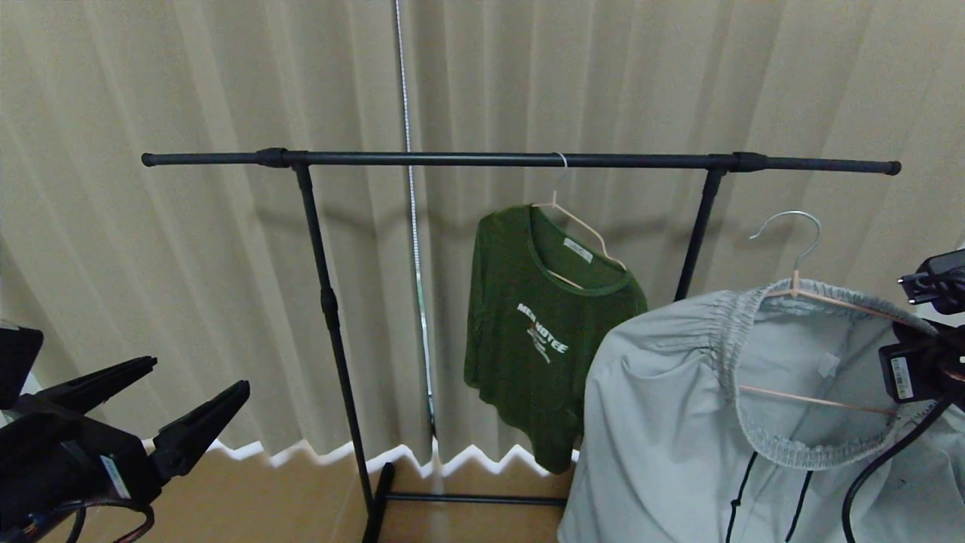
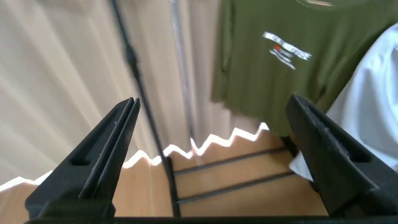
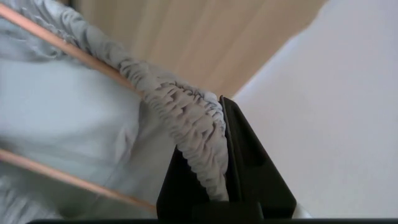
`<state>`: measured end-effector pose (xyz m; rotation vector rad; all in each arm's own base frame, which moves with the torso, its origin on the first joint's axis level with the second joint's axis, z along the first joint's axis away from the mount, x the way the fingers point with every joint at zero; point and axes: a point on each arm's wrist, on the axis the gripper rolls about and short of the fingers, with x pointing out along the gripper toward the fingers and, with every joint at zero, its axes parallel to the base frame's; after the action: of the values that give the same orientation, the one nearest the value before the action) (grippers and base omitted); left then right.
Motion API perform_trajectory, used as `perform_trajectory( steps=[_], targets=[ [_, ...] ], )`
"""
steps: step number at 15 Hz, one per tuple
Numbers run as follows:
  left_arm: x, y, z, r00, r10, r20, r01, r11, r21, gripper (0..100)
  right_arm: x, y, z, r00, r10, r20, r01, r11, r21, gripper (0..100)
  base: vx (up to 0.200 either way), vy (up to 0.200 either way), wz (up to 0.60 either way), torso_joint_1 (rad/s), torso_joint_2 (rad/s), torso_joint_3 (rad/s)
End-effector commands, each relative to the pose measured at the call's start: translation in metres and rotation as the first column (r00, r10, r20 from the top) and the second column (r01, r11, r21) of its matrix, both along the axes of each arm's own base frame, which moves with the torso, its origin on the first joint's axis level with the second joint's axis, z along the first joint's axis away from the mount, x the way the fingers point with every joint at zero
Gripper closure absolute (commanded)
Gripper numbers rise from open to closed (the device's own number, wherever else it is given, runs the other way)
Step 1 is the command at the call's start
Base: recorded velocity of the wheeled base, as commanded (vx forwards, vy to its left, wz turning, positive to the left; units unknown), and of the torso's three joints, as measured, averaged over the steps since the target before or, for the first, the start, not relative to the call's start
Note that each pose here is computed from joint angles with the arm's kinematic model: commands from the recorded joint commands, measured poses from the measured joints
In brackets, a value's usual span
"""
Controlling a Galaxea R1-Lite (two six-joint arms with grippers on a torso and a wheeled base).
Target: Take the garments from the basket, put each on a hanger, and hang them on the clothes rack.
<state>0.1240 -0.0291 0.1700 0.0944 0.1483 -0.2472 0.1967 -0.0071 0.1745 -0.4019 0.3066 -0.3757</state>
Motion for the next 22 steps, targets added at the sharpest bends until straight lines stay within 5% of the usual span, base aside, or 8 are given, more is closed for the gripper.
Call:
perform_trajectory(
  steps=[1, 12, 22],
  targets=[
    [0.001, 0.0, 0.0, 1.0, 0.001, -0.003, -0.001, 1.0, 0.001, 0, 0.0, 0.0, 0.0, 1.0, 0.0, -0.001, 0.0, 1.0, 0.0, 100, 0.0, 0.2, 0.0, -0.007, 0.0, 0.012],
    [0.0, 0.0, -0.003, 1.0, -0.004, -0.01, 0.004, 1.0, 0.004, 0, 0.007, 0.019, 0.005, 0.996, 0.086, 0.006, -0.086, 0.996, -0.004, 100, 0.0, 0.055, 0.0, 0.0, 0.0, 0.001],
    [-0.001, 0.0, -0.004, 1.0, -0.008, -0.01, 0.008, 1.0, 0.021, 0, 0.064, 0.058, 0.039, 0.994, 0.048, 0.094, -0.045, 0.999, -0.029, 100, 0.0, 0.0, 0.0, 0.0, 0.0, 0.0]
  ],
)
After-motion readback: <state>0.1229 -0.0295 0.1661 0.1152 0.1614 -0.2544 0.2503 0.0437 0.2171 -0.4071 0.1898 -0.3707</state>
